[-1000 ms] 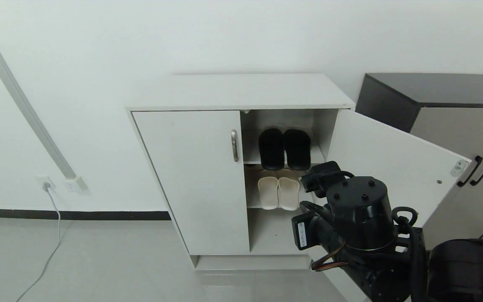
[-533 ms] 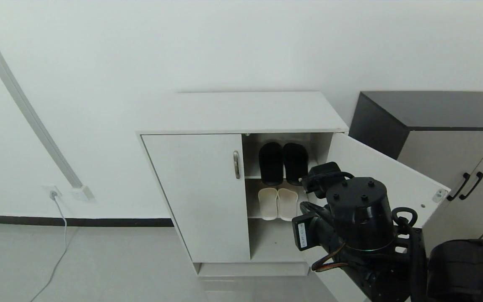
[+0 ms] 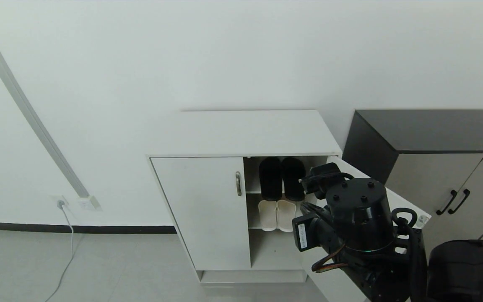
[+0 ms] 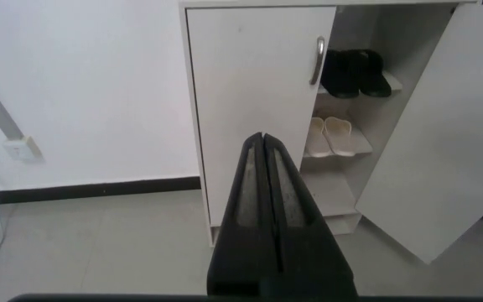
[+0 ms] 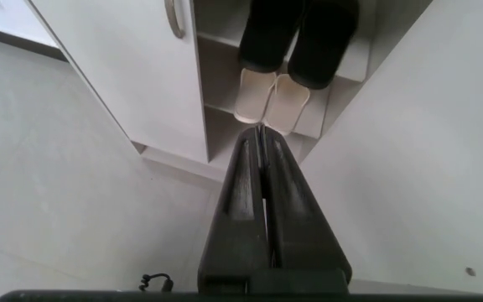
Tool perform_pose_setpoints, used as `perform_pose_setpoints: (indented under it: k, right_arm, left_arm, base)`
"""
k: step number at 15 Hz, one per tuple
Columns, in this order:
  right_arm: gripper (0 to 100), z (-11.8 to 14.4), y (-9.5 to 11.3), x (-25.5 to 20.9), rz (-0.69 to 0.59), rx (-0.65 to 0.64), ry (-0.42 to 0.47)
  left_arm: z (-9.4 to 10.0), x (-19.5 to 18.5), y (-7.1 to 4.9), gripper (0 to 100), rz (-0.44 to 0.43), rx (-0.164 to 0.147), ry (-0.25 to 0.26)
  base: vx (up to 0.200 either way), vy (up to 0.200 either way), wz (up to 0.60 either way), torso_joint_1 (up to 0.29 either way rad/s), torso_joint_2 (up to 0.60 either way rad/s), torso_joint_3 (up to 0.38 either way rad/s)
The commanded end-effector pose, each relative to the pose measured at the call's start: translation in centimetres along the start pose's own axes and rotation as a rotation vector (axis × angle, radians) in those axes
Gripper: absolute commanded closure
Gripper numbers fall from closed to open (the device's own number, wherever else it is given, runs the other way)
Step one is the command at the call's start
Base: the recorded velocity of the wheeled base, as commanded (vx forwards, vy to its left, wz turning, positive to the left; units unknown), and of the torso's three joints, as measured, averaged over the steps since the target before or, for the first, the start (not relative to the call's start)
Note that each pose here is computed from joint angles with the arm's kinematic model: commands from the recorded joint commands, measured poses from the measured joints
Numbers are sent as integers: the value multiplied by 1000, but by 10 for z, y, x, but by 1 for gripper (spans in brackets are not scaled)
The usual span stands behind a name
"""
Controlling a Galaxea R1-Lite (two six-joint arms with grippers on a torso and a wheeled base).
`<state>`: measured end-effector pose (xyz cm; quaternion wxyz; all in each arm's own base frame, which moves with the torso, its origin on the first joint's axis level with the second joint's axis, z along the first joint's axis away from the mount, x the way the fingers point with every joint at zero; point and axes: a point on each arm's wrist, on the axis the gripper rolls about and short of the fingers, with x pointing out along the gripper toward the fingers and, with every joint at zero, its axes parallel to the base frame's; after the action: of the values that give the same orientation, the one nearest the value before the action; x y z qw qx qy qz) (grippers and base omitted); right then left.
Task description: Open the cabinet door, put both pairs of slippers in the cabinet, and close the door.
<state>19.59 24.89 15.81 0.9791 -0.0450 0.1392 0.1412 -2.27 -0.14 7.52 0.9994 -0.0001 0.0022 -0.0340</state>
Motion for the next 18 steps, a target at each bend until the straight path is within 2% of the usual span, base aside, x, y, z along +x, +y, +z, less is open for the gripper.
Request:
perform_pose_setpoints:
  k: [1,13,18]
  right_arm:
    - [100,0,0,0,0,1,-1]
    - [100,-1,0,0,1,1,2]
    - [100,-2,-1,0,0,-2,4]
  left_arm:
    - [0,0,0,100,1,0,0]
    - [0,0,0,100,-1,0,0]
    - [0,0,0,100,-1,0,0]
  base:
    - [0,0,0,266,-603,-344]
    - [0,0,0,194,-422,-228]
    - [0,0,0,34,-78,-37]
